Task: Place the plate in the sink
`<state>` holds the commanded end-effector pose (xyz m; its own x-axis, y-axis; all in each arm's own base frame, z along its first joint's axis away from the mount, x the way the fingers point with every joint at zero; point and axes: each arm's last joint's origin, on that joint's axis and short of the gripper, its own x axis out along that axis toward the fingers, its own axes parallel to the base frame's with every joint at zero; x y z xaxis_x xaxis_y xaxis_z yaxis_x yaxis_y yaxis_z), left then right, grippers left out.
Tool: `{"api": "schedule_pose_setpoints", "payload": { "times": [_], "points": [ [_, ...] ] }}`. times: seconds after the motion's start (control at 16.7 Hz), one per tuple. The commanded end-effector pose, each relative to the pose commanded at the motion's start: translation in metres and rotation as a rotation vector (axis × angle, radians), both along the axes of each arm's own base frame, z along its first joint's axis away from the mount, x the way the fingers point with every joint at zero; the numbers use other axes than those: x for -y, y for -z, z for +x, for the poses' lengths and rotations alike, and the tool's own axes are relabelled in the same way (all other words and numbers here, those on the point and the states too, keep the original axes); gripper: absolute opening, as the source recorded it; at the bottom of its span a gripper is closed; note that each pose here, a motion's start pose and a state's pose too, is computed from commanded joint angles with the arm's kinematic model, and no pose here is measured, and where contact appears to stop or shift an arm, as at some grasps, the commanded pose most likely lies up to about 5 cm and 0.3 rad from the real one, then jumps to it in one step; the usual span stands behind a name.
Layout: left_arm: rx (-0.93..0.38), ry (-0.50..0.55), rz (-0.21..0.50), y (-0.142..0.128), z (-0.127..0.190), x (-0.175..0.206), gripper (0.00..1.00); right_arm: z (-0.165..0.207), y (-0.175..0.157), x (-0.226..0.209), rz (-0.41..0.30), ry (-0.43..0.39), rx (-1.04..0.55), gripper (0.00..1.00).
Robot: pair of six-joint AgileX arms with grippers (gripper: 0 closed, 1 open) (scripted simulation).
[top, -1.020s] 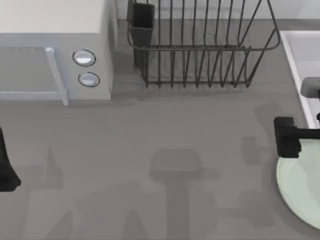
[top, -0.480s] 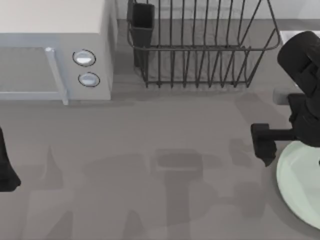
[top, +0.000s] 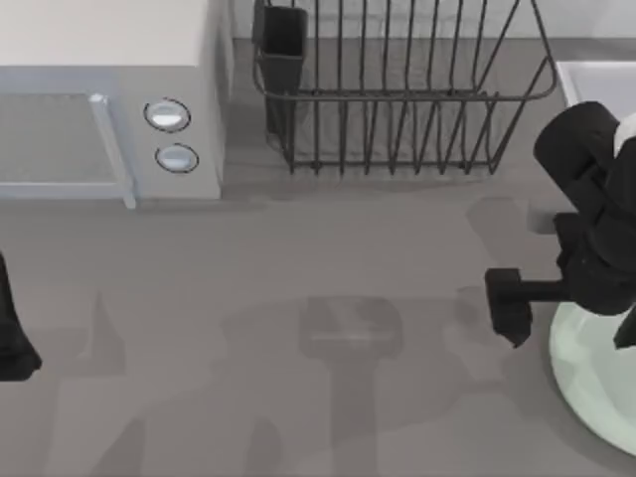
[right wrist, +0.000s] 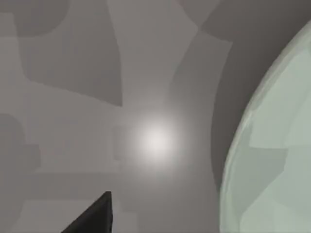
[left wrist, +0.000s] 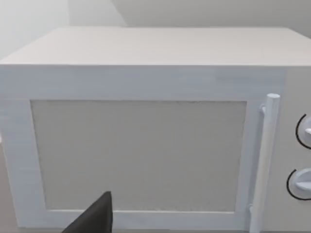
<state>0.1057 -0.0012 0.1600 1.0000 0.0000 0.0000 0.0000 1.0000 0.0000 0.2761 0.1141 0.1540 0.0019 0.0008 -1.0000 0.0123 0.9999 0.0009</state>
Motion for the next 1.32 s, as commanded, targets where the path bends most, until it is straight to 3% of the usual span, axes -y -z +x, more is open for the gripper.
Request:
{"api": "schedule_pose_setpoints", "payload": {
  "times": [0.3, 0.6, 1.32],
  "points": [
    [0.0, 0.0, 0.0, 0.0, 0.0, 0.0, 1.0, -0.002, 0.052, 0.0, 0.003, -0.002, 0.006, 1.0],
    [0.0, 0.0, 0.0, 0.0, 0.0, 0.0, 1.0, -0.004, 0.06, 0.001, -0.001, -0.002, -0.002, 1.0],
    [0.0, 0.0, 0.0, 0.0, 0.0, 0.0, 1.0, -0.004, 0.06, 0.001, -0.001, -0.002, -0.002, 0.1]
  ]
}}
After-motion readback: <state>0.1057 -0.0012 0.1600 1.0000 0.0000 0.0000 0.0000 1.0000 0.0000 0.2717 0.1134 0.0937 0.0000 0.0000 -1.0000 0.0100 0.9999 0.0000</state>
